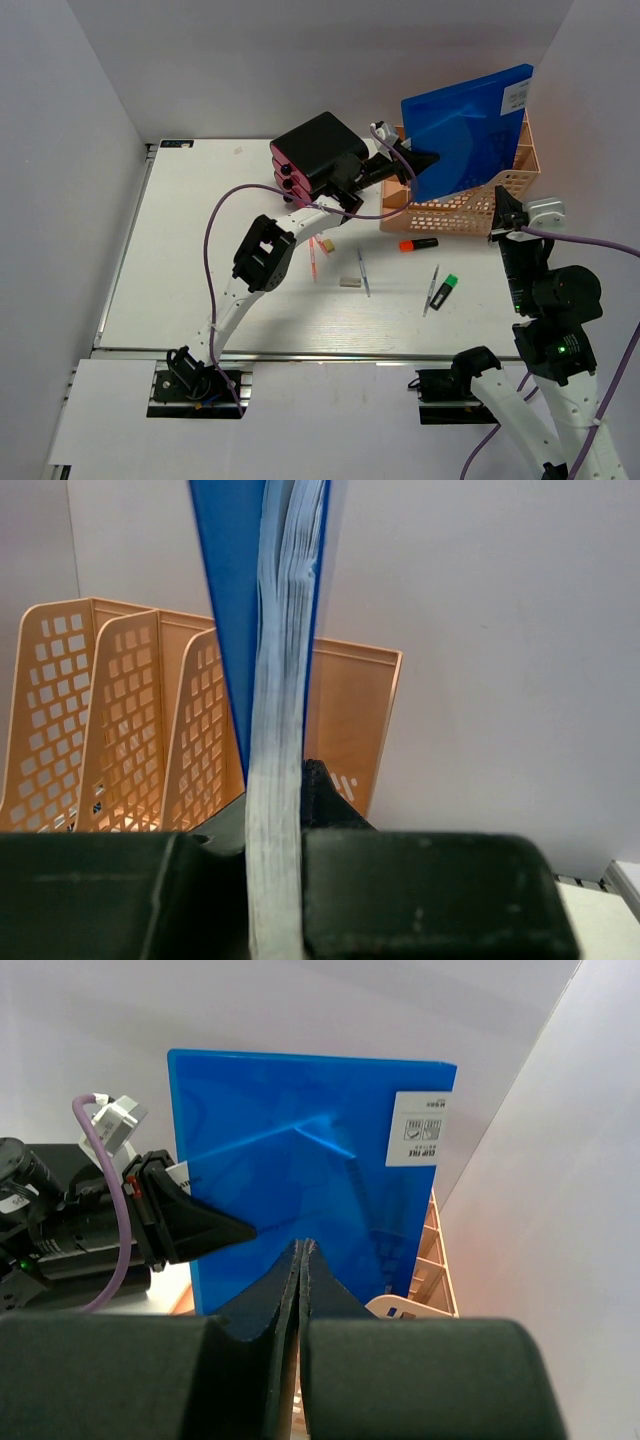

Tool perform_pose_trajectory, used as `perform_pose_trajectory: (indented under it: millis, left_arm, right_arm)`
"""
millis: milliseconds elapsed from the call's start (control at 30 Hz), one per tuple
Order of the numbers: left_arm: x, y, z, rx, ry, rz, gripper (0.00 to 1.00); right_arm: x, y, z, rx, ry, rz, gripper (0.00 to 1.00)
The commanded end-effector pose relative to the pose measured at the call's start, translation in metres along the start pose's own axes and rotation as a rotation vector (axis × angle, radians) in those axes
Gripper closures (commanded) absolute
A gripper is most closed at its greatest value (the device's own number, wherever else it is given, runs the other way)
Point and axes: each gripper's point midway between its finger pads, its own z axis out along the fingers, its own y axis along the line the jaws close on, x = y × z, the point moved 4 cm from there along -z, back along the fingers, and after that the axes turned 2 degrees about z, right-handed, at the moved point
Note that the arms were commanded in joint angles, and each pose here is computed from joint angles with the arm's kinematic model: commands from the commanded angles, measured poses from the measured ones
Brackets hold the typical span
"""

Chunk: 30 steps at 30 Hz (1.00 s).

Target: Organize the desk

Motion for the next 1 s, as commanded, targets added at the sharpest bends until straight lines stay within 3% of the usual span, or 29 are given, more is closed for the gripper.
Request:
perform_pose_trajectory:
  millis: [0, 567, 967]
  left_arm:
    - [-0.085, -0.015, 0.022, 0.024, -0.230, 0.099, 1.00]
    - [-0.039, -0.013, 0.014, 0.059, -0.107, 0.049, 1.00]
    - [-0.015, 0.000, 0.009, 0.003, -0.090, 0.036, 1.00]
  right_arm:
    - [-0.005, -0.001, -0.003, 0.007, -0.028, 0.012, 1.00]
    - [-0.001, 0.000, -0.005, 0.007, -0.026, 0.015, 1.00]
    - [0.003, 0.001, -0.005, 0.002, -0.017, 0.016, 1.00]
